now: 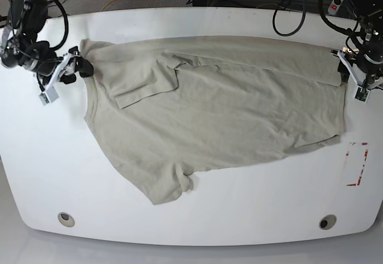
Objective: Fold the T-shirt properly
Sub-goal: 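Drag the shirt edge with both grippers to straighten it flat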
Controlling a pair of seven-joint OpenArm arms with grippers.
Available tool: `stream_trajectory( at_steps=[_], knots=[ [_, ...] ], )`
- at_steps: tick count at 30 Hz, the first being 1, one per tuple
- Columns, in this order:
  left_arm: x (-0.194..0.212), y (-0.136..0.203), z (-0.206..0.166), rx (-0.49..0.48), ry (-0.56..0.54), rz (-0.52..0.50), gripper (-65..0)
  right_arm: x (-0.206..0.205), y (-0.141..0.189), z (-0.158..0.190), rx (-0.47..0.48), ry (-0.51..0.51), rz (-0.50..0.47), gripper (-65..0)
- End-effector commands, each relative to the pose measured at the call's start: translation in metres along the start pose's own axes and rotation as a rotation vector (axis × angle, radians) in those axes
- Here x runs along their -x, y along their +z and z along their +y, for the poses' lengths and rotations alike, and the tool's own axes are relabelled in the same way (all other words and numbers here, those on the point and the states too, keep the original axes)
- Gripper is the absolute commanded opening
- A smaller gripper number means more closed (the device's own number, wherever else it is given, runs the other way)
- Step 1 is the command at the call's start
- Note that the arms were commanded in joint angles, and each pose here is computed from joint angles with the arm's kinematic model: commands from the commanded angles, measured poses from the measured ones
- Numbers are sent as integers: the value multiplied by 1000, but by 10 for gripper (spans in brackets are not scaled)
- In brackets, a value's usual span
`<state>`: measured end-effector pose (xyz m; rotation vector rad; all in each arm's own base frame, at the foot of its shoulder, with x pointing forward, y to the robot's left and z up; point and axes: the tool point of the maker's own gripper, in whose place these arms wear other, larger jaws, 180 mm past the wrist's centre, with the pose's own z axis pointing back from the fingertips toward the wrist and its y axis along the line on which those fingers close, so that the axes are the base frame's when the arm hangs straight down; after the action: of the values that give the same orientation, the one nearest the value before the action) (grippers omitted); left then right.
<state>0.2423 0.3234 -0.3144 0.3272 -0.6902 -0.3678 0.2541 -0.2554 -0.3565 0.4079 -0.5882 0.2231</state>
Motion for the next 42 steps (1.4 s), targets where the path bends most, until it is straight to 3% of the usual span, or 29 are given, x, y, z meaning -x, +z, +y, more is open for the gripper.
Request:
stream_trajectory(
  at_steps=[1,11,20,26,29,35,42],
  knots=[
    [-9,-4,2,1,-15,-17,-317,-16,-4,-2,38,44,-17,-247],
    [3,-22,-1,25,39,28,-317,-44,-40,24,22,134,4,-249],
    [22,-24,-7,47,44,71,-318,-30,-64,19,15,70,67,-249],
    [43,-34,-13,81,74,126,-318,-31,-77,28,-16,47,47,-262],
    [44,-34,-14,85,75,131,-318,-23,-84,30,-38,14,60,-358],
    [44,-34,-14,86,74,131,-318,-29,-88,31,-53,-1,35,-647],
    [43,-39,-18,100,84,105,-318,-52,-74,33,-22,61,-21,-650]
  ],
)
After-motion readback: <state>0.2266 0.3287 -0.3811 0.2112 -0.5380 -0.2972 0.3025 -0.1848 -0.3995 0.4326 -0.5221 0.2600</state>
